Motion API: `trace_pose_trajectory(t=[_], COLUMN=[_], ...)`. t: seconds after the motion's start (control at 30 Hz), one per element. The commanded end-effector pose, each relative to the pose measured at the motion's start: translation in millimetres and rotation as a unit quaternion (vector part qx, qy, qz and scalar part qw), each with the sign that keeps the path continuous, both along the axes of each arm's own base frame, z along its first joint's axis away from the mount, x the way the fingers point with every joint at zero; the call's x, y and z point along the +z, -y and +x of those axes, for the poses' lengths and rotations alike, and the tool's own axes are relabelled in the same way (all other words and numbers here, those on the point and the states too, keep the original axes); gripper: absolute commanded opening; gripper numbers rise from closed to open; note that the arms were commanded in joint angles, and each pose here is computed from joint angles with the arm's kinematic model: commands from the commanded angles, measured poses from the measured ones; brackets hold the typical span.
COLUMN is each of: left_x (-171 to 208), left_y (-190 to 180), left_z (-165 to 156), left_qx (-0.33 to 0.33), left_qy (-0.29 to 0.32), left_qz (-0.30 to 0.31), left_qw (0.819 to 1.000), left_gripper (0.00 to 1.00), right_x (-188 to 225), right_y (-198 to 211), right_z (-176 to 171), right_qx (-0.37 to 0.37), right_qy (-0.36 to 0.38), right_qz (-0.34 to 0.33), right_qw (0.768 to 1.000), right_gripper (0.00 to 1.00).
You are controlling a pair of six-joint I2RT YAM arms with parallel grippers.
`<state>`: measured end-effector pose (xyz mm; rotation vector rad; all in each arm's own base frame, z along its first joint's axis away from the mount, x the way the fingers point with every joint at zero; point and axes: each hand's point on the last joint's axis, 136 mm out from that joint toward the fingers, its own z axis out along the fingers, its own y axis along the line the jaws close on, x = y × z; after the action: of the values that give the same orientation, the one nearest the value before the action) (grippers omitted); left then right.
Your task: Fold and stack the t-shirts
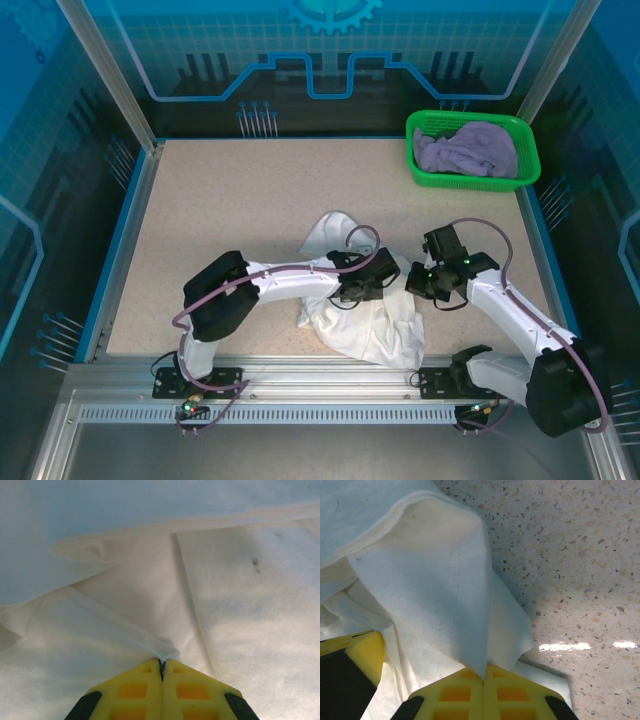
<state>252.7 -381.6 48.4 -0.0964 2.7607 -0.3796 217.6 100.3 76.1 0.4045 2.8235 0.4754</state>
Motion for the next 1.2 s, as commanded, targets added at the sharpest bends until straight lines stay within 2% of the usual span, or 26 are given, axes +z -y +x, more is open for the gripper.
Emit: trace_pose_trajectory(t=[0.0,0.17,0.33,0.4,0.5,0.6,0.67,0.7,0.77,0.87,0.97,1.17], left_x=[29,93,204,268,364,452,490,501,504,487,480,500], left_y=[-5,-36,-88,-106,-137,-169,-189,-200,-221,-254,-280,-298], left_z=[15,55,124,149,170,163,150,143,138,135,128,101], left_qx=[-0.006,-0.010,0.009,-0.009,-0.031,-0.050,-0.053,-0.048,-0.028,0.025,0.062,0.079], left_qy=[0.030,0.090,0.170,0.229,0.320,0.404,0.454,0.471,0.479,0.469,0.476,0.513], left_qz=[-0.011,-0.051,-0.135,-0.178,-0.221,-0.238,-0.230,-0.225,-0.219,-0.225,-0.230,-0.214], left_qw=[0.999,0.995,0.976,0.957,0.921,0.882,0.859,0.852,0.850,0.854,0.847,0.827], left_gripper=[0.00,0.00,0.00,0.00,0.00,0.00,0.00,0.00,0.00,0.00,0.00,0.00], right_x=[7,52,140,192,276,360,396,408,416,410,402,402], right_y=[6,-6,-30,-37,-40,-32,-24,-19,-8,16,37,48], right_z=[5,39,106,137,163,163,154,148,138,122,109,94], right_qx=[-0.005,-0.002,0.012,0.016,0.019,0.018,0.022,0.020,0.013,-0.017,-0.048,-0.057], right_qy=[0.016,0.075,0.164,0.209,0.290,0.379,0.424,0.440,0.453,0.456,0.467,0.471], right_qz=[-0.005,0.021,0.052,0.057,0.063,0.056,0.042,0.034,0.020,-0.002,-0.011,-0.015], right_qw=[1.000,0.997,0.985,0.976,0.955,0.924,0.904,0.897,0.891,0.890,0.883,0.880], right_gripper=[0.00,0.00,0.00,0.00,0.00,0.00,0.00,0.00,0.00,0.00,0.00,0.00])
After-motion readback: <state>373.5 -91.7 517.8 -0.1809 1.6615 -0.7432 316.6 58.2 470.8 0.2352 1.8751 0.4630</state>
